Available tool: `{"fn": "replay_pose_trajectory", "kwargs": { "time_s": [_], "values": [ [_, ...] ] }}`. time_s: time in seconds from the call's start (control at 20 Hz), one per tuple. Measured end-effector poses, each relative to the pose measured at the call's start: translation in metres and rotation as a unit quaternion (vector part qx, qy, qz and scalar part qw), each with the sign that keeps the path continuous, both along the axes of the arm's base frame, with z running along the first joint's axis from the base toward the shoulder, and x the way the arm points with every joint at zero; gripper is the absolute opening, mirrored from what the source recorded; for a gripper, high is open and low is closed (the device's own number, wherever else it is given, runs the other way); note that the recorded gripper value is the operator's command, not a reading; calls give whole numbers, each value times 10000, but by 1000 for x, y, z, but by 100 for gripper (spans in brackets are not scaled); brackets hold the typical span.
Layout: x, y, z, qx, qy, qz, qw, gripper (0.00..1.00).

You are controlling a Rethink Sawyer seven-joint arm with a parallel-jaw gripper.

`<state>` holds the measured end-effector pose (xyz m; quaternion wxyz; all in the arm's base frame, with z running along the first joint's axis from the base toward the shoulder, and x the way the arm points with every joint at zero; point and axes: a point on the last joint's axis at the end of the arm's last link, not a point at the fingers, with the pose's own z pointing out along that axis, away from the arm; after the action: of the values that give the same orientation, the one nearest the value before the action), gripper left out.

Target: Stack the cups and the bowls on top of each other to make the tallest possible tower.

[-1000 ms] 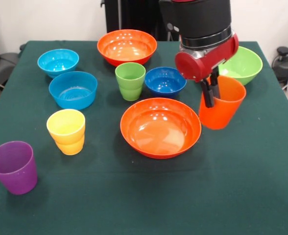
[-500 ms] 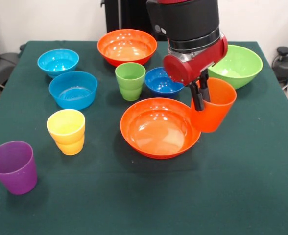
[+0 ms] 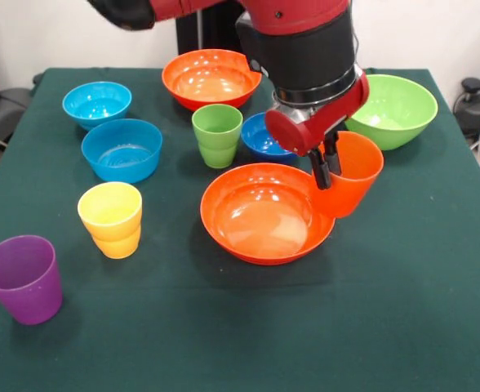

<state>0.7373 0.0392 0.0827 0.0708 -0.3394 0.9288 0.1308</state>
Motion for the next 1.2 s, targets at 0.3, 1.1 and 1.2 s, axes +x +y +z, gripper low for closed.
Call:
{"fn": "replay_pose_trajectory", "kwargs": {
  "time_s": [0.3,1.1,1.2],
  "values": [
    [-4,-2,-17,54,362,121,9993,0],
    [8,-16,-36,165,749,345,9965,0],
    [11,-18,-36,181,726,327,9967,0]
  ]
}}
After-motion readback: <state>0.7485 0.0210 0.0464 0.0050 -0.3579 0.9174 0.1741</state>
